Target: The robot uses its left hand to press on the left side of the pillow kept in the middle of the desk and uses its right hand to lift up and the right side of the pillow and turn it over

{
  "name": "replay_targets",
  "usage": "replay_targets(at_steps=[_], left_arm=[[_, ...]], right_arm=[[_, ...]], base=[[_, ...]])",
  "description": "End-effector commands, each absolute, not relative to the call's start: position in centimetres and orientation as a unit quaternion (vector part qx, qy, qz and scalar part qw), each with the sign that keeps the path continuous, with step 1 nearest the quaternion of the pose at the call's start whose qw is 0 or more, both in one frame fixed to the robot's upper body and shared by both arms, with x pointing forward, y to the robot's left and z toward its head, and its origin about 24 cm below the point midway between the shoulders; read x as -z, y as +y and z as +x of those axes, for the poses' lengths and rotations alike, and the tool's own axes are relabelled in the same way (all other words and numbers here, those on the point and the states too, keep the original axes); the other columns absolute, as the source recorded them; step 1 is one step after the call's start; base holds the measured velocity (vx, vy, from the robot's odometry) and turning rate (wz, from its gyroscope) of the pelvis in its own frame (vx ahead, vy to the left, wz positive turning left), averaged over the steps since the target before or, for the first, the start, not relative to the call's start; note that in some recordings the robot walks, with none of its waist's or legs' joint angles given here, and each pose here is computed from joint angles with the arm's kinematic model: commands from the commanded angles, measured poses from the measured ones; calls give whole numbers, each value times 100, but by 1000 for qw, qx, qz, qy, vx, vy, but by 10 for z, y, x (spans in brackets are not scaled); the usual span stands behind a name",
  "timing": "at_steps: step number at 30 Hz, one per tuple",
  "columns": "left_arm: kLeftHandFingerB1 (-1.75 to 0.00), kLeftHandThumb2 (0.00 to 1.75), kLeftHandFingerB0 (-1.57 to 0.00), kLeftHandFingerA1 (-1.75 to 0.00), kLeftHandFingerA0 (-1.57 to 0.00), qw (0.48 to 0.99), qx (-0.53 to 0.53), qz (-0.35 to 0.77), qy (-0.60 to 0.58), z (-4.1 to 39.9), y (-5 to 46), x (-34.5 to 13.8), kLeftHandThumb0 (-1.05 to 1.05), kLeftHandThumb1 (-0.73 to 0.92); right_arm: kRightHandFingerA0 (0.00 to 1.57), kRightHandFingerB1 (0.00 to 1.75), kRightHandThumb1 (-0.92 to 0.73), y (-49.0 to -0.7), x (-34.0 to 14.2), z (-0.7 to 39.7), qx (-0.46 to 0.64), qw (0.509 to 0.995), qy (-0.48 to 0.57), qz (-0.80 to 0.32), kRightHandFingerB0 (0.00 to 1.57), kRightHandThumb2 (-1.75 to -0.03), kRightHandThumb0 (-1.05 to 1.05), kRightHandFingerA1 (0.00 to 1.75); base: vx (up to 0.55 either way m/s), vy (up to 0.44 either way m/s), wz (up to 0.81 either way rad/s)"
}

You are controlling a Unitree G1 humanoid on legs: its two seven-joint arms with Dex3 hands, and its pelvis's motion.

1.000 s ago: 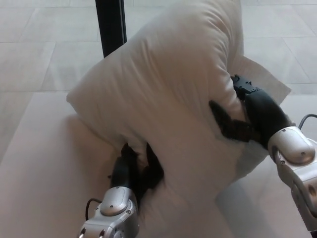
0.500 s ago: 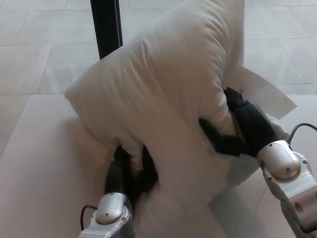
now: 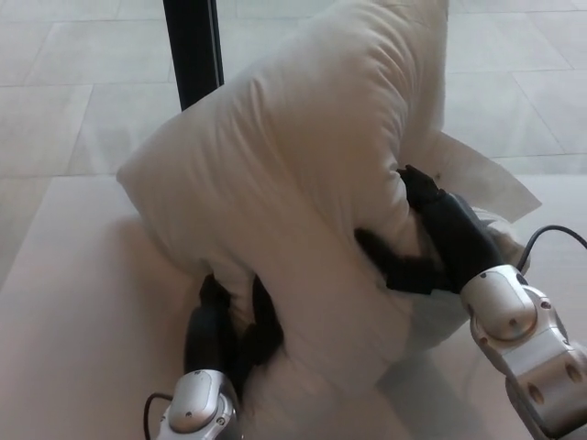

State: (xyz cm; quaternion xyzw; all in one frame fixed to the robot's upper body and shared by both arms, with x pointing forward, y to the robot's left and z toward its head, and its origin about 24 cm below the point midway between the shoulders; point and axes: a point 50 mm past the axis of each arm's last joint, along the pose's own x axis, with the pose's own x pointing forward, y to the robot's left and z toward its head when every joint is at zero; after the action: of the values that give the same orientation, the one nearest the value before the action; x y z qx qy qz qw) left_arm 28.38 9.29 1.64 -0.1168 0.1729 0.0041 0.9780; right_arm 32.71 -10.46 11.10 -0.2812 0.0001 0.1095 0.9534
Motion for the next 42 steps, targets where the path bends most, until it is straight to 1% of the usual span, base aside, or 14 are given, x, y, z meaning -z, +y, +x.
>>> replay_targets(at_steps=[1, 4, 6, 9, 11, 12, 14, 15, 16, 17, 20, 21, 25, 42], left_arm=[[0, 89, 0, -53, -12, 858, 125, -337, 367, 197, -24, 48, -94, 56], [0, 89, 0, -54, -13, 857, 124, -339, 368, 195, -27, 50, -93, 56], [0, 89, 0, -49, -11, 865, 142, -315, 365, 192, -28, 49, -91, 57], [0, 86, 0, -46, -10, 865, 167, -300, 365, 190, -32, 47, -87, 53], [0, 92, 0, -49, -14, 865, 170, -297, 367, 189, -34, 44, -102, 59], [0, 95, 0, -52, -18, 886, 179, -232, 358, 192, -33, 36, -97, 60], [0, 98, 0, -52, -19, 898, 203, -195, 338, 194, -31, 33, -98, 64], [0, 63, 0, -53, -13, 906, 216, -172, 322, 197, -28, 32, -78, 78], [-57, 97, -11, -84, -40, 910, 214, -170, 313, 201, -22, 30, -76, 62], [-9, 85, 0, -75, -15, 897, 181, -232, 331, 204, -8, 28, -70, 52], [0, 85, 0, -60, -13, 907, 109, -252, 320, 218, 45, 16, -63, 61], [0, 86, 0, -54, -5, 911, 98, -258, 307, 221, 60, 11, -65, 62], [0, 84, 0, -57, -10, 926, 63, -256, 271, 236, 108, -4, -65, 59], [-18, 60, 0, -48, -12, 970, -39, -152, 184, 249, 269, -60, -66, 66]], right_arm=[[92, 50, -47, 16, 12, 212, -547, 759, 247, -251, 63, -60, -56, 167], [93, 50, -47, 12, 14, 212, -546, 759, 251, -251, 62, -60, -57, 169], [41, 46, -55, 7, 11, 214, -530, 779, 222, -251, 54, -57, -62, 104], [73, 46, -53, -3, 4, 219, -481, 823, 207, -219, 50, -61, -64, 141], [56, 43, -57, -13, -1, 223, -455, 847, 203, -187, 47, -59, -67, 135], [60, 49, -47, -32, -24, 242, -384, 899, 170, -126, 36, -88, -80, 77], [59, 47, -55, -45, -35, 251, -352, 918, 157, -98, 42, -57, -72, 81], [48, 53, -45, -54, -44, 257, -333, 928, 147, -83, 30, -89, -70, 80], [50, 50, -45, -69, -59, 266, -303, 942, 132, -64, 32, -87, -64, 77], [57, 35, -61, -94, -78, 278, -244, 963, 113, -26, 46, -59, -57, 85], [41, 36, -64, -171, -122, 300, -124, 991, 39, 19, 45, -60, -59, 54], [40, 49, -53, -191, -131, 300, -102, 994, 32, 12, 30, -93, -57, 62], [36, 34, -63, -246, -144, 293, -51, 998, 33, -1, 37, -59, -59, 48], [32, 29, -73, -365, -137, 238, 121, 988, 98, -20, 25, -63, -78, 43]], base=[[0, 0, 0], [0, 0, 0], [0, 0, 0], [0, 0, 0], [0, 0, 0], [0, 0, 0], [0, 0, 0], [0, 0, 0], [0, 0, 0], [0, 0, 0], [0, 0, 0], [0, 0, 0], [0, 0, 3], [0, 0, 0]])
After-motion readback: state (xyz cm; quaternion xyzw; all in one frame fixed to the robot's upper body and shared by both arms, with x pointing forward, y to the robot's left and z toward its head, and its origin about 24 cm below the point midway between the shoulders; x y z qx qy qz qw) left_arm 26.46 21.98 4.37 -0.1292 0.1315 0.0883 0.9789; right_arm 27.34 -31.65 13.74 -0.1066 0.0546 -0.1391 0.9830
